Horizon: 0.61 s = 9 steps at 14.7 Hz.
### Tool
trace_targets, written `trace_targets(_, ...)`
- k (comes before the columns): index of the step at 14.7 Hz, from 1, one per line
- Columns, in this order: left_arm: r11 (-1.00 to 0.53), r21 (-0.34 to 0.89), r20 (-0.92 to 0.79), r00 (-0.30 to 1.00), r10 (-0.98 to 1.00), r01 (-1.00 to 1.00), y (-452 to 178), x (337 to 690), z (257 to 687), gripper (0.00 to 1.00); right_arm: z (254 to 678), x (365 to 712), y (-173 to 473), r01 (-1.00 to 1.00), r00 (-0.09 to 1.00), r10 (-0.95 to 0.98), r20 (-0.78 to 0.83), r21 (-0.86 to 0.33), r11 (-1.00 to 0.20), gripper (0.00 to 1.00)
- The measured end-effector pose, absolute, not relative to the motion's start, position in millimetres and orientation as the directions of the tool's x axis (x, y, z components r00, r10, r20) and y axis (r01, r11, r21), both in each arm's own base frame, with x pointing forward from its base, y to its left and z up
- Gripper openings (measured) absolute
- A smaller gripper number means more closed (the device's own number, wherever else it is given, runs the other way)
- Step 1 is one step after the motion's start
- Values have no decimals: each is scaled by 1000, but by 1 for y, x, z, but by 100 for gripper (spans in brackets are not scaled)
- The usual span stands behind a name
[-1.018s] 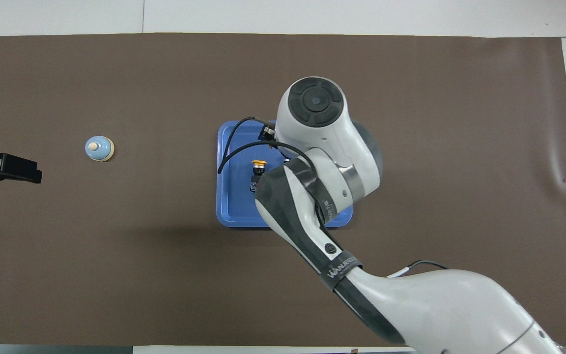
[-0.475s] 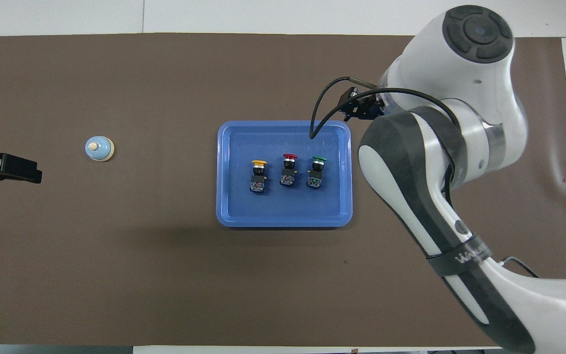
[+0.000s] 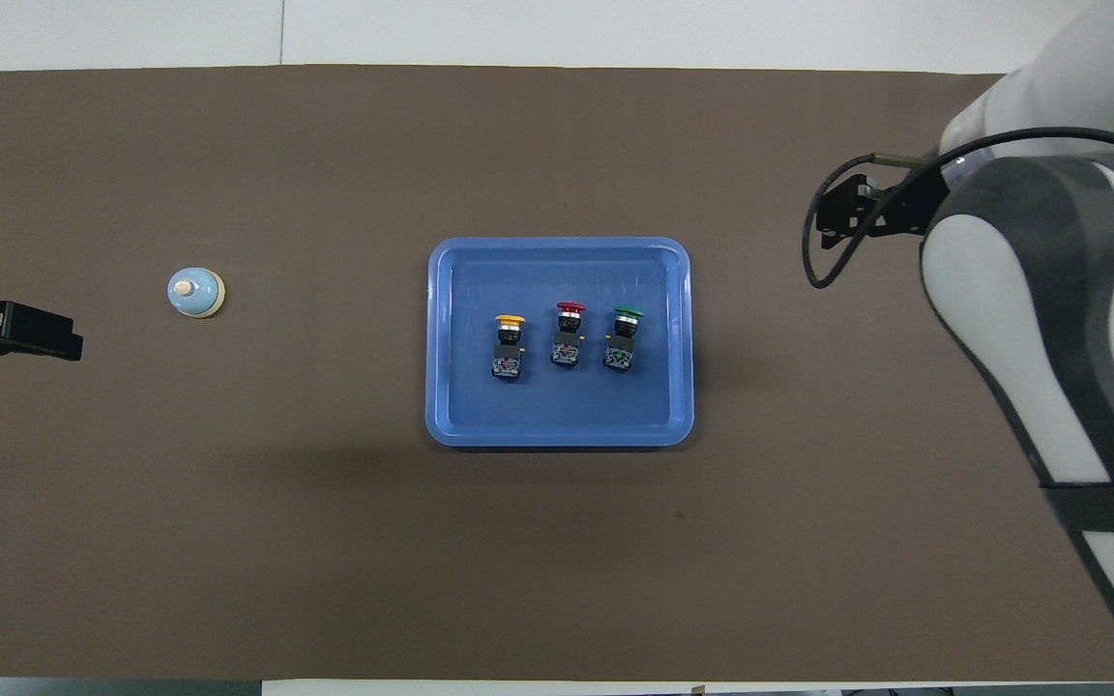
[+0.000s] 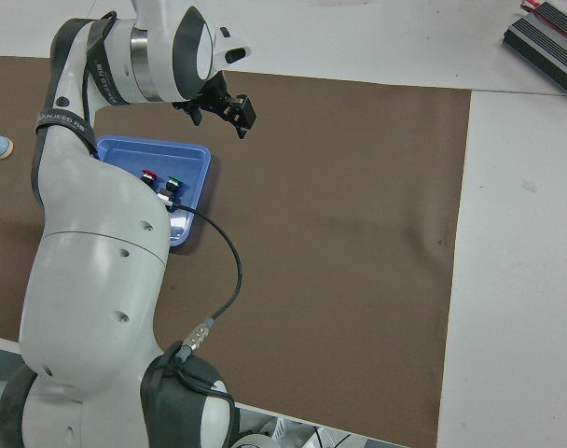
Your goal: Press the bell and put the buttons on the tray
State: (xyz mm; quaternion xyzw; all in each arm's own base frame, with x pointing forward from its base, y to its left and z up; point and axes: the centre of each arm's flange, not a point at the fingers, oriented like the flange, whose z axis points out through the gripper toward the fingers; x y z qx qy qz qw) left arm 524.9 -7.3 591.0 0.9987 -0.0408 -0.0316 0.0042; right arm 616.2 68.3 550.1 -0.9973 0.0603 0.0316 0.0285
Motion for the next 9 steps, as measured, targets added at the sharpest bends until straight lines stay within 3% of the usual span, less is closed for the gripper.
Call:
trace_targets(5,-997,11,-63,995,-82,-81,-7,525,591,100,603,584,-11,-2,999,1,-52,-52,-999,100)
trace_targets(9,-997,11,-63,995,-81,-81,-7,525,591,100,650,543,-21,16,998,16,-56,9,-1000,100)
